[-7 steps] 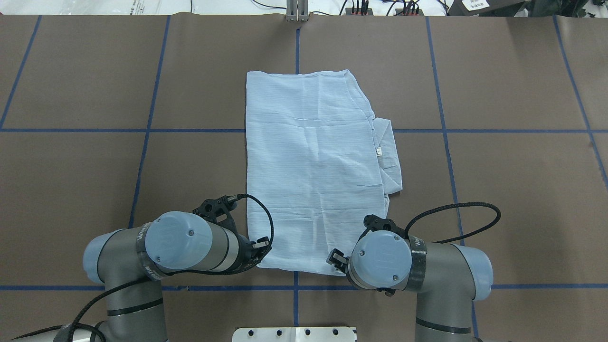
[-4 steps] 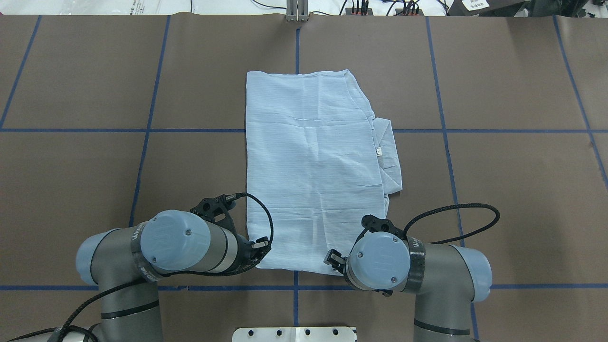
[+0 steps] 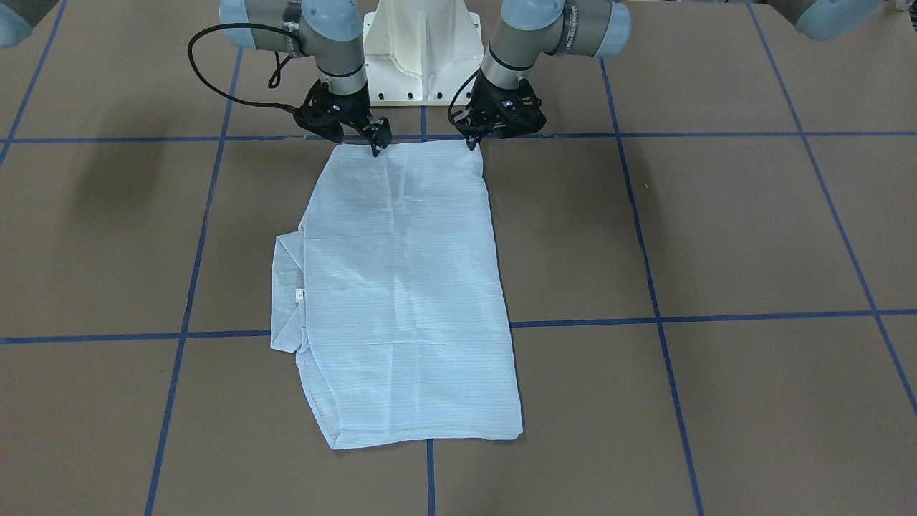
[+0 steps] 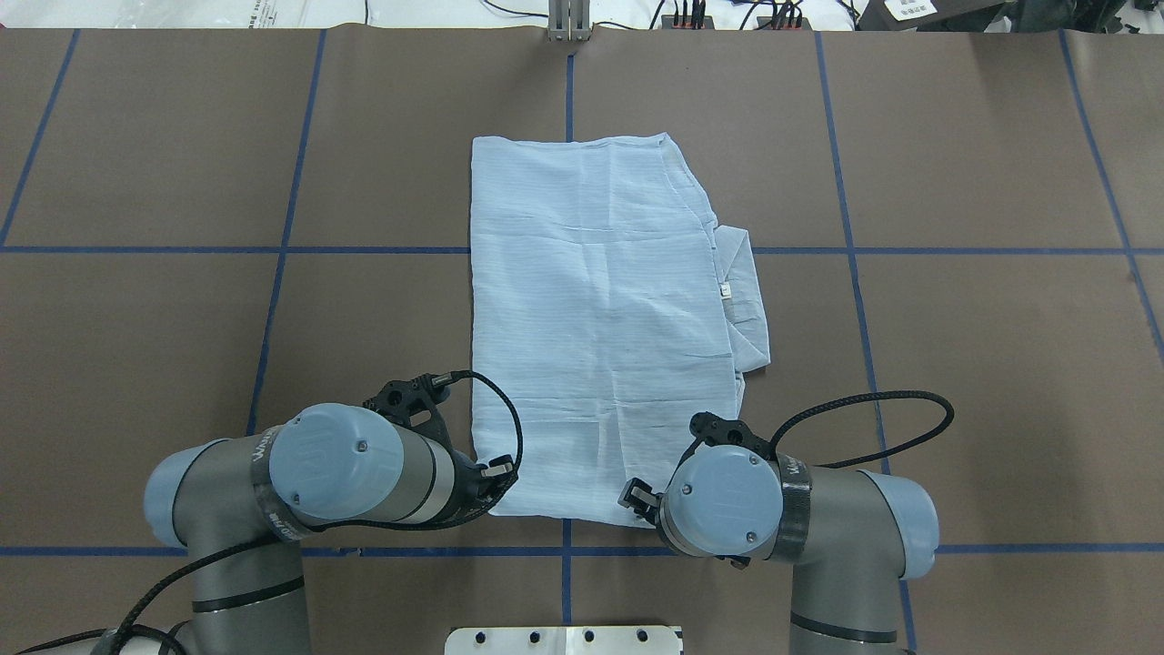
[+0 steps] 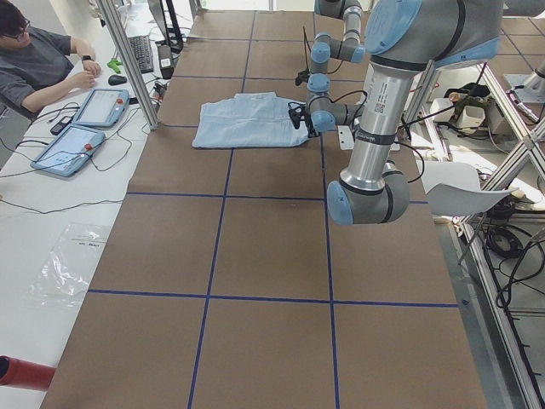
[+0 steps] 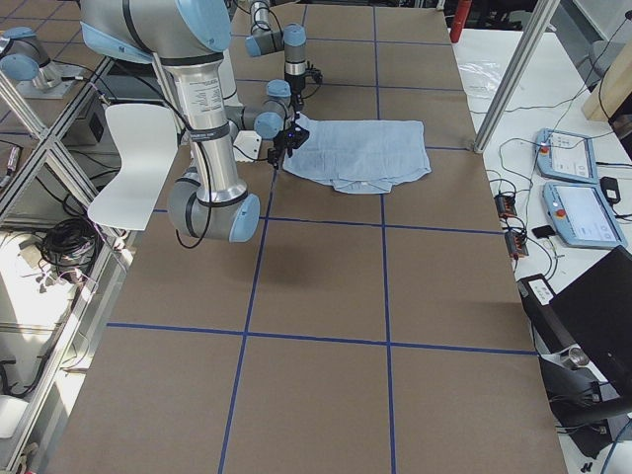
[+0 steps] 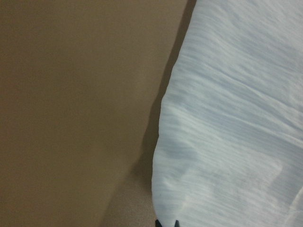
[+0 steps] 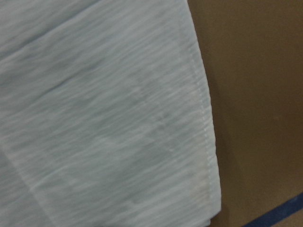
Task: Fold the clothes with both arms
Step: 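Grip the near corners of the folded shirt with both grippers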
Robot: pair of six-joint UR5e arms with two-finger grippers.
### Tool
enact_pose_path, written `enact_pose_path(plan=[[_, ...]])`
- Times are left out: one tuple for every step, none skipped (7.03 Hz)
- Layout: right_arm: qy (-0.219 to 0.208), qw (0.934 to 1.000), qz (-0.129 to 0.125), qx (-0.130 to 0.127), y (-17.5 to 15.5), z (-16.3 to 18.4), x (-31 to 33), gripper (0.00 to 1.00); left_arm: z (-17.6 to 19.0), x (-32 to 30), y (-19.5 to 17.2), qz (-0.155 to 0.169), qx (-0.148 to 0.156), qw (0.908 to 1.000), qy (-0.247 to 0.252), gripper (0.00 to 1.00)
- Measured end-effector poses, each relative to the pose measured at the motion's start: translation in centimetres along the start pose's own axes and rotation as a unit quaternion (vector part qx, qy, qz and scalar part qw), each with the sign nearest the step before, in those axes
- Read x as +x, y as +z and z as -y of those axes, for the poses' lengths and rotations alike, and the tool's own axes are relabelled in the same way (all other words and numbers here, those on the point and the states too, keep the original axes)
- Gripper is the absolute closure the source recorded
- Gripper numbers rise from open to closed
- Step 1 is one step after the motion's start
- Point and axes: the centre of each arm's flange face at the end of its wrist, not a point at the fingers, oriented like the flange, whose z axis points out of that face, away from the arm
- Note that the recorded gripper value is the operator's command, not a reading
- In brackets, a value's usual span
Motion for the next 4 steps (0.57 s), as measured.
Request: enact_pose_path(plan=[[-0.001,1.0000,0.000,0.001,0.03,0.05,-0.02,0.16,0.00,-0.01,0.03,0.000,0.000,1.0000,0.000,1.00],[-0.001,1.0000,0.001,0.003,0.04,0.11,-0.04,0.29,0.01,-0.03,0.09,0.001,0.000,1.0000,0.000,1.00],[-0.001,1.0000,0.001,0.004,0.04,0.20,-0.07,0.43,0.02,-0.04,0.10,0.001,0.000,1.0000,0.000,1.00],[-0.002,1.0000,0.002,0.005,0.02,0.29,-0.09,0.60,0.01,-0.04,0.10,0.001,0.000,1.0000,0.001,1.00]])
